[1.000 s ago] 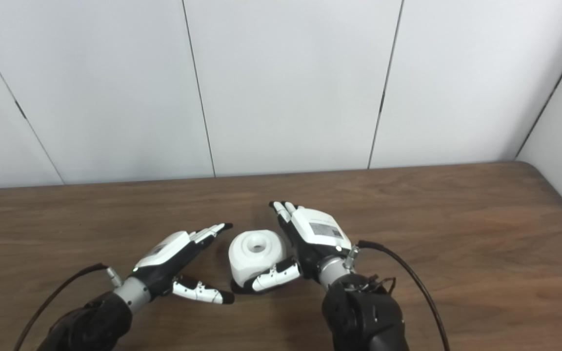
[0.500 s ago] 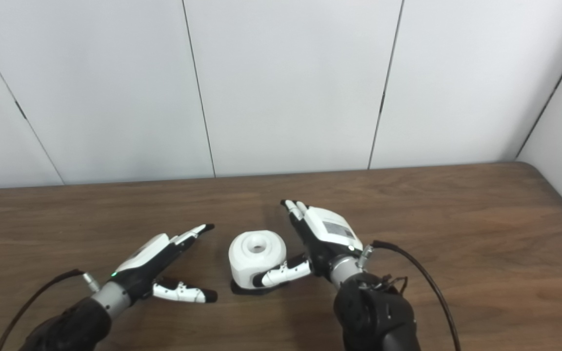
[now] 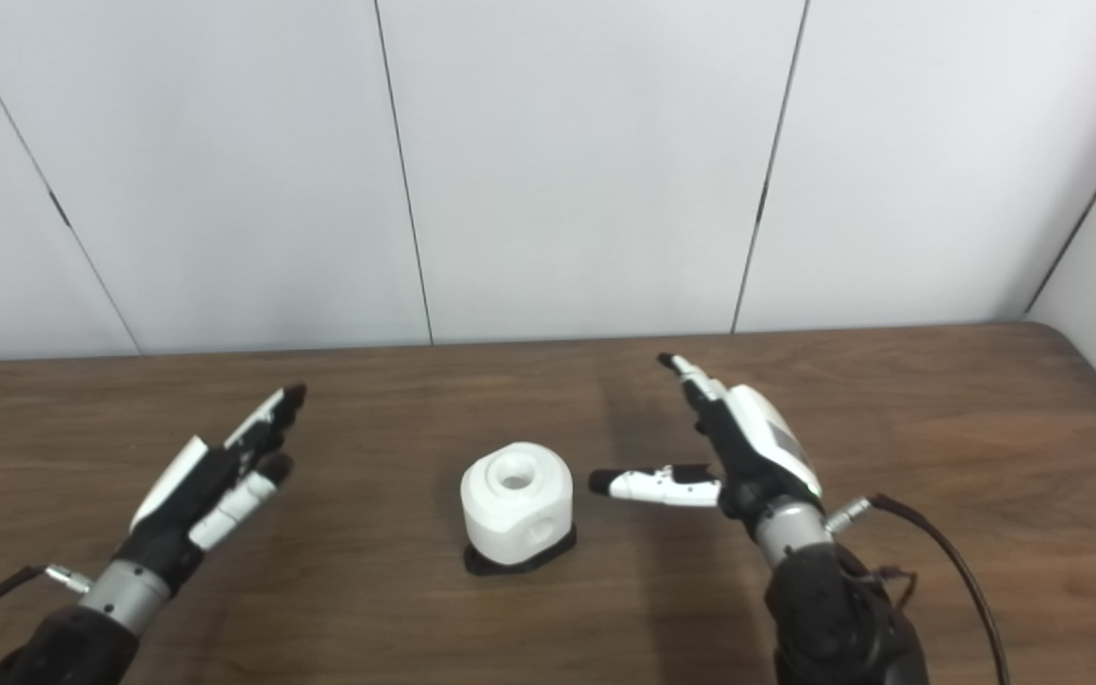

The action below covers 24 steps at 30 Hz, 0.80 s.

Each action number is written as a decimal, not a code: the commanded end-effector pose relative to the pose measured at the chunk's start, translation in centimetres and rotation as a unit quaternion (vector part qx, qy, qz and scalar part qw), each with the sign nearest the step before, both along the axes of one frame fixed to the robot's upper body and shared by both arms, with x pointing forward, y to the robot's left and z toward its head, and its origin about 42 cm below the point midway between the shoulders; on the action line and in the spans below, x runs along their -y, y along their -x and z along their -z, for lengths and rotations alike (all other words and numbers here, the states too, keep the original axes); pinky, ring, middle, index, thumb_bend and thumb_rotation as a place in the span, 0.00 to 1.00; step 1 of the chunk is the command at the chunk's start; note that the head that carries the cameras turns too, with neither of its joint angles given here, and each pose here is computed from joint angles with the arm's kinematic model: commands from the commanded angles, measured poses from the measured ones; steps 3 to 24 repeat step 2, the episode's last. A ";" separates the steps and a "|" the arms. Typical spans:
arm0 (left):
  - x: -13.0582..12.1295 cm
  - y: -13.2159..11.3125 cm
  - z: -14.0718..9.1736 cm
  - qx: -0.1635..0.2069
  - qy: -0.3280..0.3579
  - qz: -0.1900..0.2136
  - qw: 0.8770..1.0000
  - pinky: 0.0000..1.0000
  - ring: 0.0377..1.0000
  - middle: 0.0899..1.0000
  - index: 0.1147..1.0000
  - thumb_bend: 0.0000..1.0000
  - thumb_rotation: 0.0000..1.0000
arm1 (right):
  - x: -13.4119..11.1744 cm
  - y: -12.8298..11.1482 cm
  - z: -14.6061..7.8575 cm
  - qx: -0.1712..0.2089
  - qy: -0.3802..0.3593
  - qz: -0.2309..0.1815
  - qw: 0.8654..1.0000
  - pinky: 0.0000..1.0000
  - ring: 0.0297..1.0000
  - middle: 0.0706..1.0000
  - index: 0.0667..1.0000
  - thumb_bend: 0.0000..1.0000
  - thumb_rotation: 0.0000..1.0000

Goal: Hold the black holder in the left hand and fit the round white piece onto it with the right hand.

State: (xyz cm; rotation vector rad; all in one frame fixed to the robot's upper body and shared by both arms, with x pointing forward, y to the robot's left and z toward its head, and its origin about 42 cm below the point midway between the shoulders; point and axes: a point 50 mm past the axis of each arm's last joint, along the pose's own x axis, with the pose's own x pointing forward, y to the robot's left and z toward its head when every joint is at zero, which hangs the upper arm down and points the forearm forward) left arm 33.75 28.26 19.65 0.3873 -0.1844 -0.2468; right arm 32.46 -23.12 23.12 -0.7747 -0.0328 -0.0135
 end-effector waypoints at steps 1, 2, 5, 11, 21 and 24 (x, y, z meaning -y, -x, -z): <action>-1.1 -1.0 -2.6 0.048 0.026 -0.014 0.998 1.00 1.00 1.00 1.00 0.79 0.89 | 0.7 0.0 -0.8 0.056 0.006 0.015 0.998 0.75 0.90 0.93 0.92 1.00 0.61; -1.6 -1.2 -2.3 0.047 0.037 -0.021 0.998 1.00 1.00 1.00 1.00 0.82 0.89 | 0.9 0.0 -0.5 0.062 0.011 0.022 0.998 0.73 0.89 0.92 0.91 1.00 0.65; -1.6 -1.2 -2.3 0.047 0.037 -0.021 0.998 1.00 1.00 1.00 1.00 0.82 0.89 | 0.9 0.0 -0.5 0.062 0.011 0.022 0.998 0.73 0.89 0.92 0.91 1.00 0.65; -1.6 -1.2 -2.3 0.047 0.037 -0.021 0.998 1.00 1.00 1.00 1.00 0.82 0.89 | 0.9 0.0 -0.5 0.062 0.011 0.022 0.998 0.73 0.89 0.92 0.91 1.00 0.65; -1.6 -1.2 -2.3 0.047 0.037 -0.021 0.998 1.00 1.00 1.00 1.00 0.82 0.89 | 0.9 0.0 -0.5 0.062 0.011 0.022 0.998 0.73 0.89 0.92 0.91 1.00 0.65; -1.6 -1.2 -2.3 0.047 0.037 -0.021 0.998 1.00 1.00 1.00 1.00 0.82 0.89 | 0.9 0.0 -0.5 0.062 0.011 0.022 0.998 0.73 0.89 0.92 0.91 1.00 0.65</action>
